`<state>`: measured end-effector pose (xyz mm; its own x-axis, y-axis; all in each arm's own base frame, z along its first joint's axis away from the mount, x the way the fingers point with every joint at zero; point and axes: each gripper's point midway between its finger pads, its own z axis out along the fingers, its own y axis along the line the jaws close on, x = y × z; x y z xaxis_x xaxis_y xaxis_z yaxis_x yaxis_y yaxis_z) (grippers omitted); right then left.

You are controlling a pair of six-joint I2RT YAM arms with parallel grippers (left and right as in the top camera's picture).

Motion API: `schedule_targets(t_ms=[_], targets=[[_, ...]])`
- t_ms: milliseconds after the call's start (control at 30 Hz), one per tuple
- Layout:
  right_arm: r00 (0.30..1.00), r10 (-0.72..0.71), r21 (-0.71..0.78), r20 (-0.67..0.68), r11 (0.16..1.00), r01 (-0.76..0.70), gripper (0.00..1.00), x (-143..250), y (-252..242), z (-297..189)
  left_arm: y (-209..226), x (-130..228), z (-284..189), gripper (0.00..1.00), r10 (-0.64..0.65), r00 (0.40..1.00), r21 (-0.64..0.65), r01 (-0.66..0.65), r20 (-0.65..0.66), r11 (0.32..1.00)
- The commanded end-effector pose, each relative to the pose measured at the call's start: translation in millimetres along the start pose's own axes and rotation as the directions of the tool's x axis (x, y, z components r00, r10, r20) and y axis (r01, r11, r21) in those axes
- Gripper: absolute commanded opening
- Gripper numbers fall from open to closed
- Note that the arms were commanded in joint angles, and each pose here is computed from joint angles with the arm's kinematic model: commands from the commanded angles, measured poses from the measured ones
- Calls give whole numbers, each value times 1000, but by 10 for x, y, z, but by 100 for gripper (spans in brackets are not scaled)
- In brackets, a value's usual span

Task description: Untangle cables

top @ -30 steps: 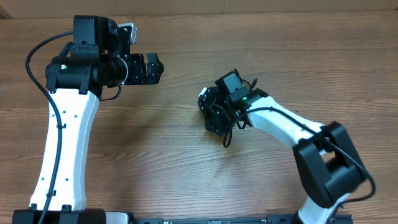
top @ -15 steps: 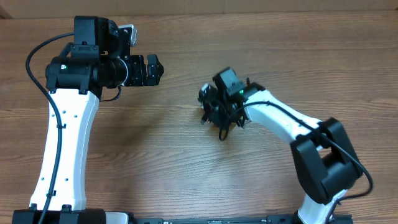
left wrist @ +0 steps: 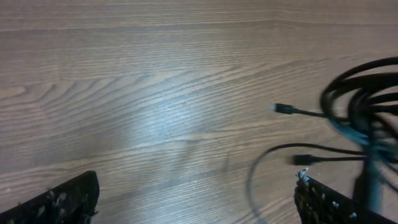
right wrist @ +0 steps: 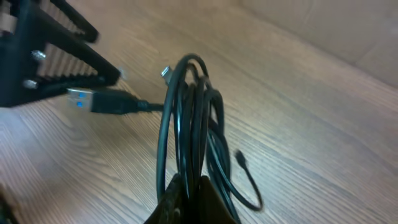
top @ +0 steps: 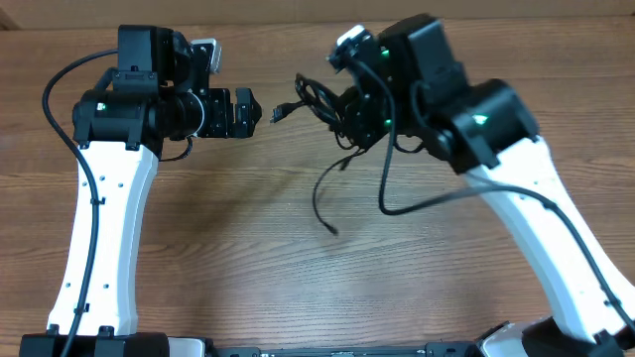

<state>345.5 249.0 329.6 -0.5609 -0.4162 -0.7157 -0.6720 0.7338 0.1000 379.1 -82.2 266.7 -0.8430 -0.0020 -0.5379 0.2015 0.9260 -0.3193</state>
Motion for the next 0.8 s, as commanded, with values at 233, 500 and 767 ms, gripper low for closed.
schedule_targets(t_ms=[233, 500, 767], targets=[[996, 0, 5, 86, 1000, -1, 4, -150, 78, -356, -1046, -37, -110, 100, 289, 940, 636, -337, 183, 694], [990, -12, 6, 137, 1000, 11, 4, -186, 137, -619, -1190, -43, 3, 100, 263, 924, 805, -372, 276, 462], [988, -14, -42, 152, 999, 20, 4, -170, 250, -744, -1198, -88, 114, 100, 252, 915, 825, -396, 316, 403]])
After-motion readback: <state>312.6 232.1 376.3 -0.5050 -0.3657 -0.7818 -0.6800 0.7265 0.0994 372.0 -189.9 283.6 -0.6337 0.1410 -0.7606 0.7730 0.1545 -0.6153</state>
